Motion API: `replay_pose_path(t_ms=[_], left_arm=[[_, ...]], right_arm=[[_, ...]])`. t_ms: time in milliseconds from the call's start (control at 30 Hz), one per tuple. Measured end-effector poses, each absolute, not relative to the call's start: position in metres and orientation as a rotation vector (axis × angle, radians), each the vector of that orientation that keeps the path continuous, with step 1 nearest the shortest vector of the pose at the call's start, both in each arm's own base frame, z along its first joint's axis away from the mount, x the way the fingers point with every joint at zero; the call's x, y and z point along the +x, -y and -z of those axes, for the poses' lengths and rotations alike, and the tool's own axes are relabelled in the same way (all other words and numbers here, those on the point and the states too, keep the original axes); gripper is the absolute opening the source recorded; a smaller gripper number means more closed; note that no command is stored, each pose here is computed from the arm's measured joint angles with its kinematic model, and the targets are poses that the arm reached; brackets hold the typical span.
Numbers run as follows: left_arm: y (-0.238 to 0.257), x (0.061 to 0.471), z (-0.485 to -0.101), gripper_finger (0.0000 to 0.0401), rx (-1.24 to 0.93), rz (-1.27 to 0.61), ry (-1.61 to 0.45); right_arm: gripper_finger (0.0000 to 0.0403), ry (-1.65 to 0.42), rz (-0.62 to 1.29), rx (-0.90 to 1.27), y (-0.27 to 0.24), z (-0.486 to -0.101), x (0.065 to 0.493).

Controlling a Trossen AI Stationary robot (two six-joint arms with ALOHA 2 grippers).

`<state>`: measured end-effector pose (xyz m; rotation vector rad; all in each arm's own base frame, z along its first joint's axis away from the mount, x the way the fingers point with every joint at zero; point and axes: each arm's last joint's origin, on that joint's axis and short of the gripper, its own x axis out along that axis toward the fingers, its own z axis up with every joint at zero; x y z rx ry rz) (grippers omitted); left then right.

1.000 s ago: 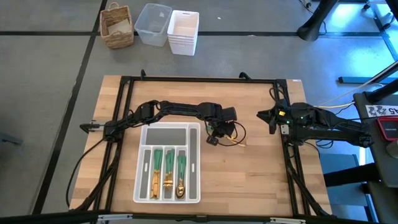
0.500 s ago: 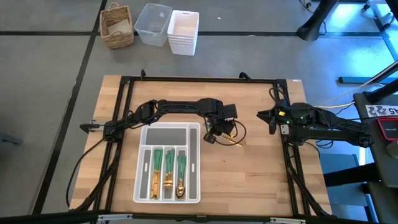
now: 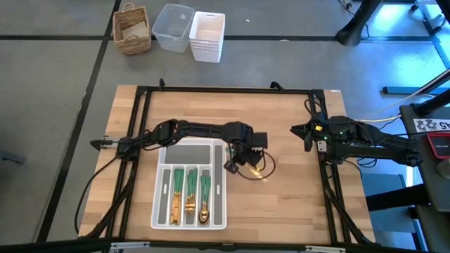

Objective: Sort silverware
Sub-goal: Put the table knife in the silverware tray

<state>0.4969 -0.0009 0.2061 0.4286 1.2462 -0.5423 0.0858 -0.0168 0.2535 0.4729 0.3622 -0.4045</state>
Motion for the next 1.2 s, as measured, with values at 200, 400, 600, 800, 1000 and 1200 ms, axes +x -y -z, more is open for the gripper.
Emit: replay_pose_path(t_ms=[200, 400, 600, 800, 1000, 1200], left_arm=[[0.023, 0.493, -0.205, 0.0028, 0.466, 0.604, -1.272], [0.038, 0.486, -0.204, 0.0031, 0.479, 0.650, -1.323], [0.048, 0.480, -0.204, 0.0032, 0.478, 0.677, -1.372], [0.057, 0.474, -0.204, 0.0032, 0.474, 0.697, -1.424], [0.064, 0.472, -0.204, 0.0033, 0.485, 0.697, -1.433], [0.064, 0.470, -0.216, 0.0033, 0.500, 0.693, -1.406]], right_arm=[[0.0083, -0.363, 0.402, 0.474, 0.017, -0.253, 0.086], [0.0083, -0.363, 0.401, 0.474, 0.017, -0.253, 0.086], [0.0083, -0.363, 0.401, 0.474, 0.017, -0.253, 0.086], [0.0083, -0.363, 0.401, 0.475, 0.017, -0.253, 0.086], [0.0083, -0.361, 0.405, 0.493, 0.017, -0.253, 0.086], [0.0083, -0.359, 0.413, 0.491, 0.017, -0.253, 0.086]])
